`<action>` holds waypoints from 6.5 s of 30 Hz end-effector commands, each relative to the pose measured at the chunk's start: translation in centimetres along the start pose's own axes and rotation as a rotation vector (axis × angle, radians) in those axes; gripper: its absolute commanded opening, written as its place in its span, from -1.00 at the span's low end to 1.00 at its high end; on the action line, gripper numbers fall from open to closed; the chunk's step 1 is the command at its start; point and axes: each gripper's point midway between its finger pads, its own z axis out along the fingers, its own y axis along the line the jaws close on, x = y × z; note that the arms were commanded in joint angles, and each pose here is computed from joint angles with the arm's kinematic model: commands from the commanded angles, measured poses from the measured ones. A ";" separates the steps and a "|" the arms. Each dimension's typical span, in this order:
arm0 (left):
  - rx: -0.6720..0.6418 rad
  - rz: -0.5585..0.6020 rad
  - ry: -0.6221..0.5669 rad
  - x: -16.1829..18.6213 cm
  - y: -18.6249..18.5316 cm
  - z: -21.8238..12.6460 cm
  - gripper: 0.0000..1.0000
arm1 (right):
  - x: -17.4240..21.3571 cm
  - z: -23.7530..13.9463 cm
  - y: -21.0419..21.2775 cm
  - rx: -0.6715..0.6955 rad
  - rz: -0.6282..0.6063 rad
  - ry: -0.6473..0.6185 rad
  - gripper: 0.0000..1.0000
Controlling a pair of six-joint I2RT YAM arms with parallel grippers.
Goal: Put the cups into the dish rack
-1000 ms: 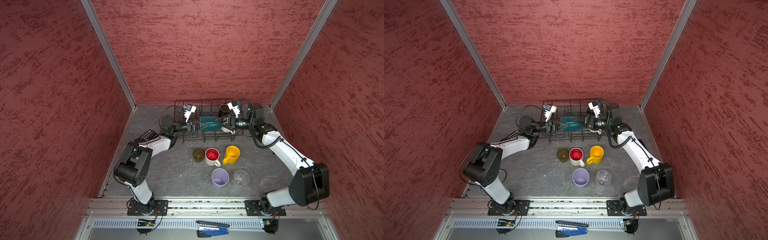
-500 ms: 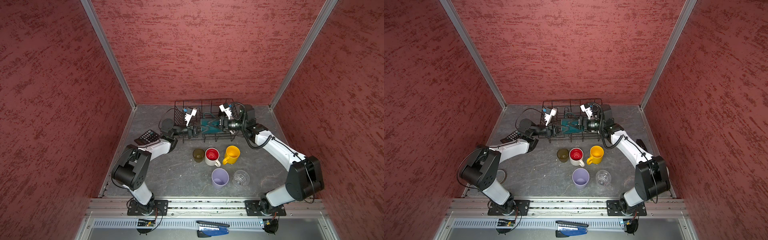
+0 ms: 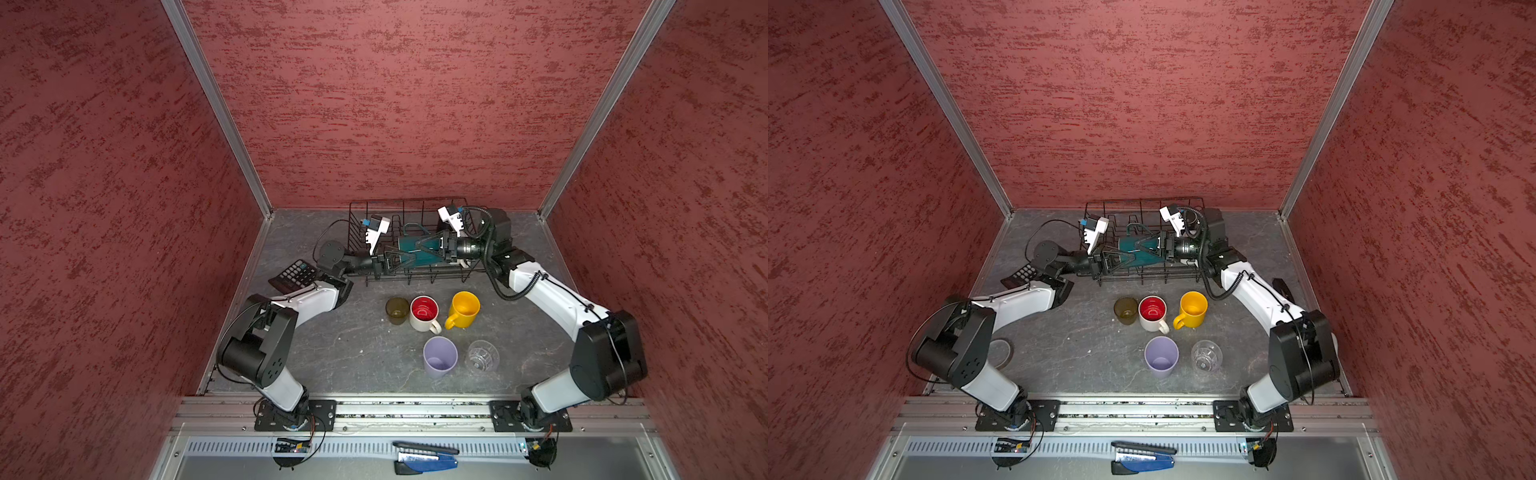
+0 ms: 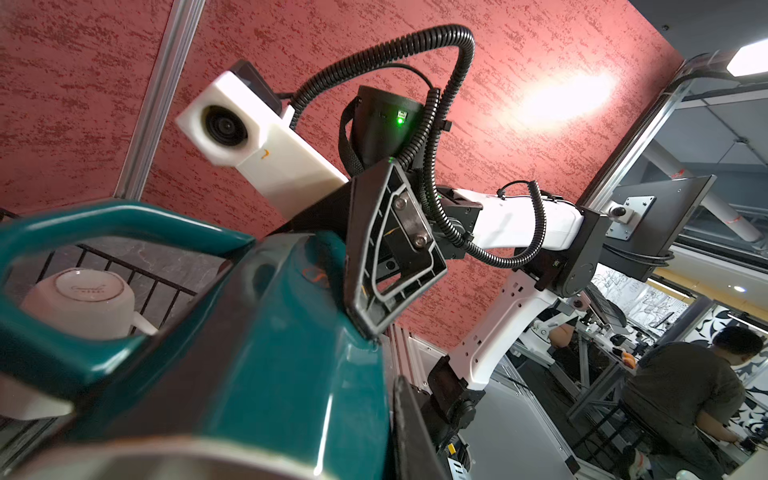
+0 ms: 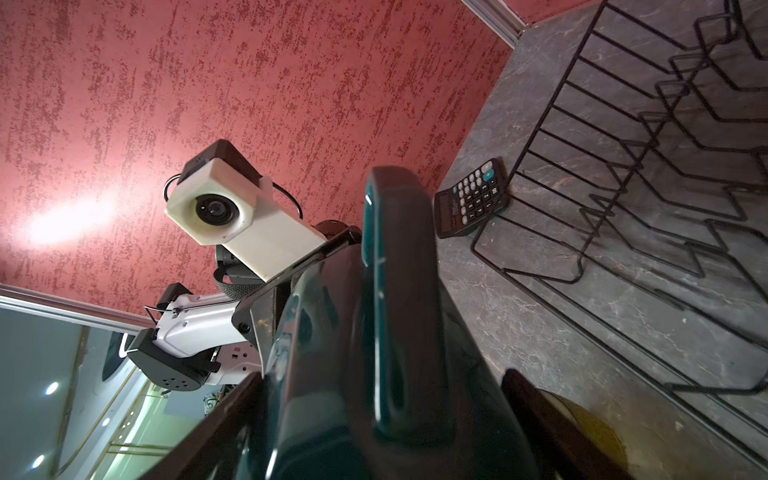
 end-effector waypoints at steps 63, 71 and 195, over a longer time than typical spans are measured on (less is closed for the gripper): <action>-0.463 0.173 -0.234 -3.9 1.4 -6.9 0.99 | -3.6 0.6 0.1 0.229 -0.077 -0.044 -0.72; -1.021 0.154 -0.260 -4.8 2.9 -14.6 1.00 | -4.6 -0.7 -3.4 0.487 -0.129 -0.020 -0.76; -1.349 -0.235 -0.253 4.6 -3.4 -24.4 0.99 | 12.4 -15.6 -19.7 1.264 0.104 0.098 -0.60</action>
